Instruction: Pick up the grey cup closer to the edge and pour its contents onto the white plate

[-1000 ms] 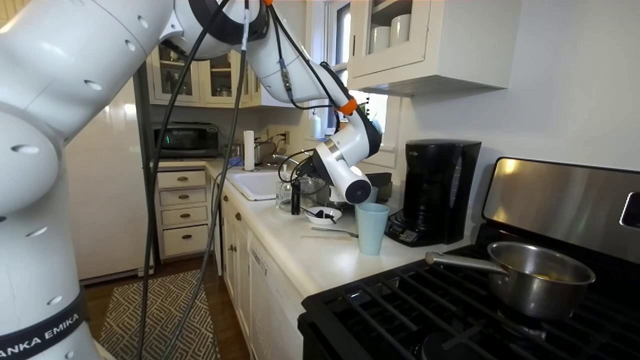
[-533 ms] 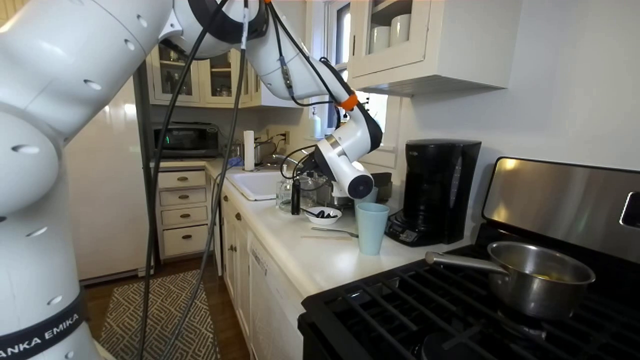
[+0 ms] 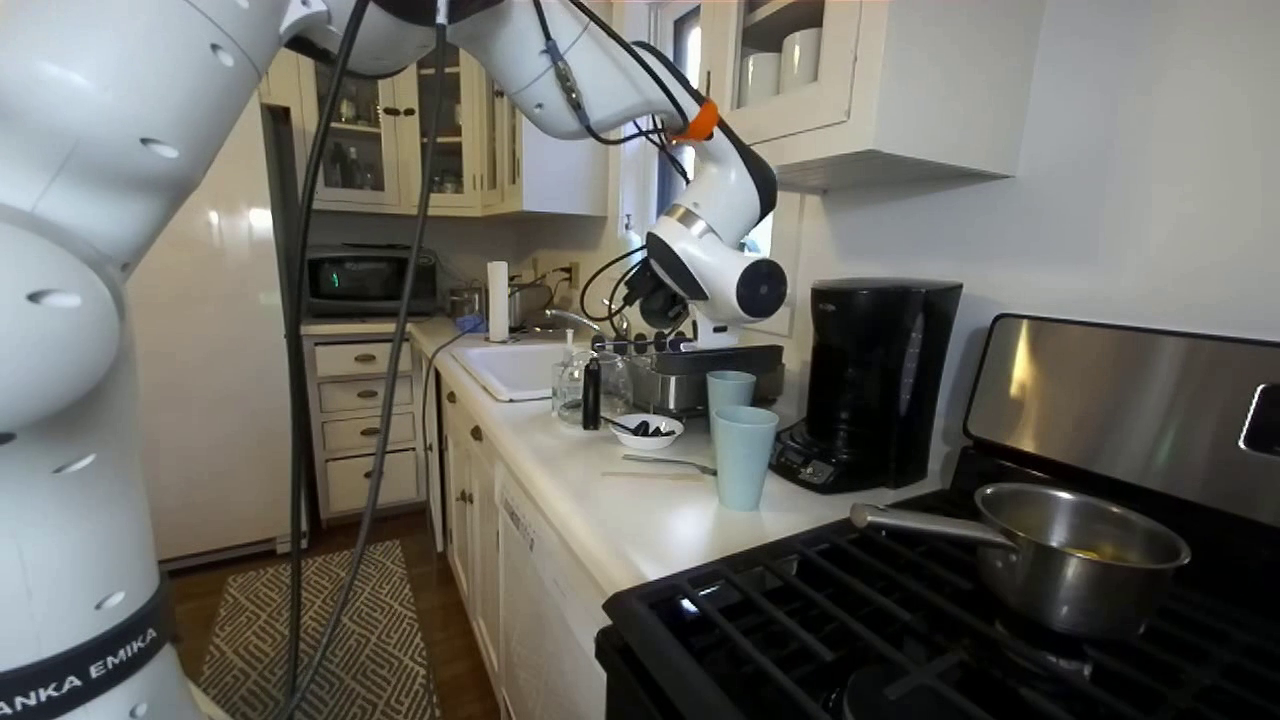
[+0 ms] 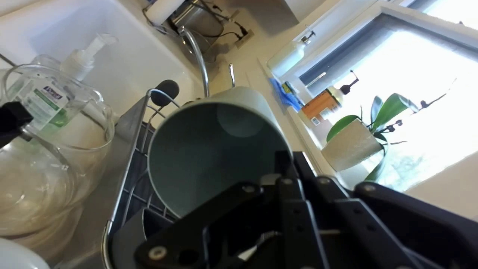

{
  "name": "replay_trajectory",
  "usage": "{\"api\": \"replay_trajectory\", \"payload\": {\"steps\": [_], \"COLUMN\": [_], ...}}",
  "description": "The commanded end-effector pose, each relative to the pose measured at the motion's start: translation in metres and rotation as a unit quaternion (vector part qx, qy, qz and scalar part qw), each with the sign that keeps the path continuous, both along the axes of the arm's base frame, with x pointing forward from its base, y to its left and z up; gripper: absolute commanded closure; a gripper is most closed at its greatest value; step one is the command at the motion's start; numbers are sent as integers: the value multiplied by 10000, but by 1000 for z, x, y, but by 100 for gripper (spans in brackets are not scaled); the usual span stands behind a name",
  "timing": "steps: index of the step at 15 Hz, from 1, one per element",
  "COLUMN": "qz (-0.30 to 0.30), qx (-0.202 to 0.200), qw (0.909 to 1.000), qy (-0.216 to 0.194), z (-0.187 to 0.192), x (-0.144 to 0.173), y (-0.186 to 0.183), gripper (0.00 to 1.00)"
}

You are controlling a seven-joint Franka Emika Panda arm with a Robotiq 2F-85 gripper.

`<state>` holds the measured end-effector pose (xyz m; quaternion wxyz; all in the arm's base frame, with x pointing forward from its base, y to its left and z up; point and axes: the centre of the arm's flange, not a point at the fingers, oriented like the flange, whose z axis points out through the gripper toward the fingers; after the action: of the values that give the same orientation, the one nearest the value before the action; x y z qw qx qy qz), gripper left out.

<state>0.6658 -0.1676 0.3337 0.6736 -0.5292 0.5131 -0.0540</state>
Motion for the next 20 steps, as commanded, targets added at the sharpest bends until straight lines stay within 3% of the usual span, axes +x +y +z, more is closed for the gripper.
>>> {"api": "replay_trajectory", "payload": {"steps": [1,7,11,16,20], "qz": [72,225,570,863,1075], "qx": [-488,-1201,-1784,-3301,-4307], "qw": [9980,9907,9781,9318,8797], "qy": [395,604,914,1235,1704], "z": [38,82,113,156,173], "x": [-22,-51,-66,-77,-83], "y": [-6,-9,-13,-19,-5], "gripper": [99,99,99,99,99]}}
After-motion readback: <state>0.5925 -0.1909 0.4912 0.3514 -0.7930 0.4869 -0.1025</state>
